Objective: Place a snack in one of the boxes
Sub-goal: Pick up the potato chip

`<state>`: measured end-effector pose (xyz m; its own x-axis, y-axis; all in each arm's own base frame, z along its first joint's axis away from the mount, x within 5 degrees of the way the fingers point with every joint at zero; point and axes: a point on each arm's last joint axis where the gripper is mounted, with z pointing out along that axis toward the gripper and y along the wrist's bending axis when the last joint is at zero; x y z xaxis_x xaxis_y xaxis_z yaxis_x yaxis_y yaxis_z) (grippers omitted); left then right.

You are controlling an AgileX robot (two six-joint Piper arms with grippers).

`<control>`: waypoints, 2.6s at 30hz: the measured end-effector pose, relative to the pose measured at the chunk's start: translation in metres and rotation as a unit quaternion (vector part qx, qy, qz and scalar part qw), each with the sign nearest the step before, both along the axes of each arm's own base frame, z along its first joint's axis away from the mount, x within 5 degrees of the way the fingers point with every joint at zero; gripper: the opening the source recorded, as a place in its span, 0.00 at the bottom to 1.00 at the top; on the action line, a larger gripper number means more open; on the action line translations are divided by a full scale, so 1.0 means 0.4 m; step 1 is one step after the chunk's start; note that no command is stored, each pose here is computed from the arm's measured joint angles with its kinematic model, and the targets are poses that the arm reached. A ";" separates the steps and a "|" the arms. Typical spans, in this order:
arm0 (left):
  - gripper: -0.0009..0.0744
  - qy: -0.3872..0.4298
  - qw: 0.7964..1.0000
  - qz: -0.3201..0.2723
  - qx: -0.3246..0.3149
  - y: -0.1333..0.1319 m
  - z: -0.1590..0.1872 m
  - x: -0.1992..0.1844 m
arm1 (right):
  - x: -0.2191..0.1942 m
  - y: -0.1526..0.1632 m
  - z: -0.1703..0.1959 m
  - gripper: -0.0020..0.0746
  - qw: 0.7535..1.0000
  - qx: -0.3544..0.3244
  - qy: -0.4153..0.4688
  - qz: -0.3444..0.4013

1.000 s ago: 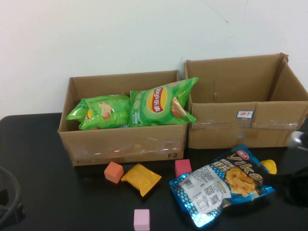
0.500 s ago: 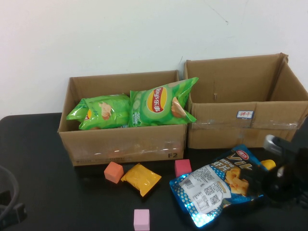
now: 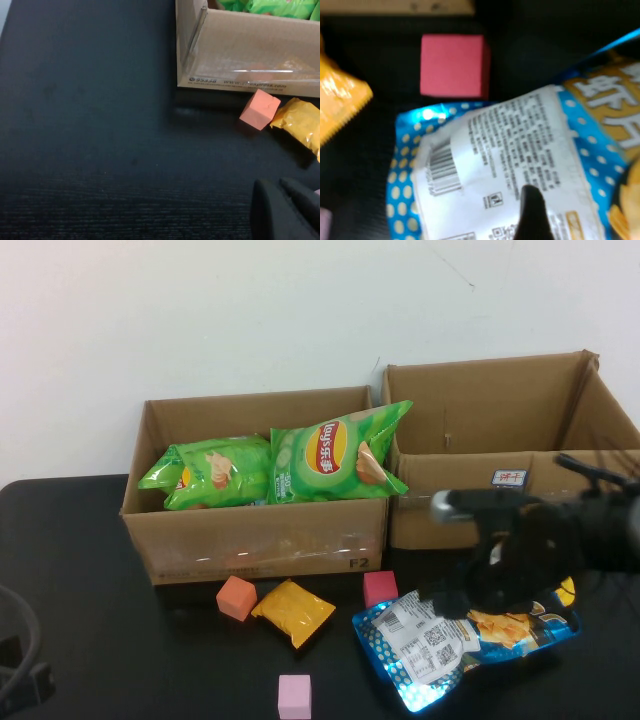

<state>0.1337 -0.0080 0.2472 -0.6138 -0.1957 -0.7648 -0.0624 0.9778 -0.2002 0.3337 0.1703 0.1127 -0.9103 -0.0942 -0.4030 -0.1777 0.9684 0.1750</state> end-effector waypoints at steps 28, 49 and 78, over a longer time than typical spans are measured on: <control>0.01 0.000 1.000 -0.003 0.005 0.000 0.000 0.000 | 0.057 0.044 -0.084 0.04 0.976 -0.138 0.108 0.133; 0.01 0.009 1.000 -0.004 0.005 0.000 -0.003 -0.003 | 0.052 0.044 0.025 0.03 0.959 -0.158 0.135 0.194; 0.01 0.013 1.000 -0.005 0.005 0.000 -0.005 -0.004 | -0.082 0.282 0.017 0.87 0.894 -0.259 0.033 0.363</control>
